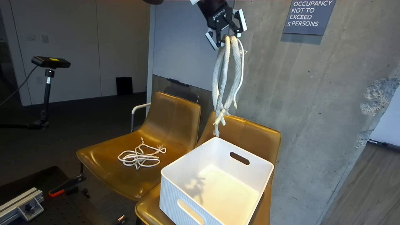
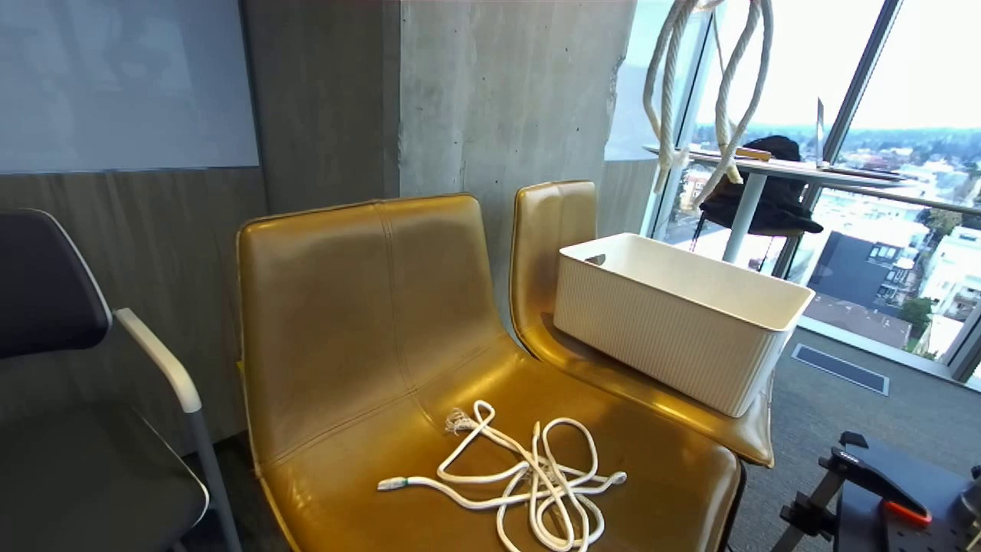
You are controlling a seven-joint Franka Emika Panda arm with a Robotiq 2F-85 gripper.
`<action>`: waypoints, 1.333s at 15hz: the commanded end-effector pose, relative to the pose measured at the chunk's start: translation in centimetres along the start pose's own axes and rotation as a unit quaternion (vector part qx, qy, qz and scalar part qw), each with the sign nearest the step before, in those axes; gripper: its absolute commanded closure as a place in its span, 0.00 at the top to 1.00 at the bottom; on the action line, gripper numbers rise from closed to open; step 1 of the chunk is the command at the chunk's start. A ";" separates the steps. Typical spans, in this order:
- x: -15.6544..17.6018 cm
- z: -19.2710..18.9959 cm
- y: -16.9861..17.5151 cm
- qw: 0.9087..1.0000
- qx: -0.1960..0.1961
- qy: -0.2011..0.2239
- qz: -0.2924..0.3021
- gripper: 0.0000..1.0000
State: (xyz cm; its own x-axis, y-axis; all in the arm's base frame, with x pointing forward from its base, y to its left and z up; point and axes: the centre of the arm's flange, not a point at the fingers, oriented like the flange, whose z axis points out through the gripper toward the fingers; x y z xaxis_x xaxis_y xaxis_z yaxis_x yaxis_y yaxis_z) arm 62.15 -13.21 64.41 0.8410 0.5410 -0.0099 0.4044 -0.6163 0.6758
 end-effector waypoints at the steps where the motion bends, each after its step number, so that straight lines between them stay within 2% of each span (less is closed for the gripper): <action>1: -4.1 5.2 2.1 0.999 0.029 -0.017 0.030 0.00; 5: -7.2 10.9 0.2 0.993 0.087 -0.028 0.072 0.00; 10: -7.4 15.9 -5.2 0.984 0.151 -0.024 0.095 0.00; 15: -7.4 18.3 -8.2 0.981 0.166 -0.010 0.099 0.00; 16: -7.3 18.2 -8.5 0.981 0.164 -0.008 0.098 0.25; 17: -7.0 17.9 -8.8 0.982 0.163 -0.006 0.096 0.27; 20: -6.1 17.0 -9.5 0.983 0.157 0.002 0.090 0.47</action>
State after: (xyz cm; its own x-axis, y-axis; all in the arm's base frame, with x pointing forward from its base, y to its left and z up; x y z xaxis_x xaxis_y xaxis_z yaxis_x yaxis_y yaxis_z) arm 59.97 -22.00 44.76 0.9164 0.3962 0.0568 0.3440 -0.8522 0.3942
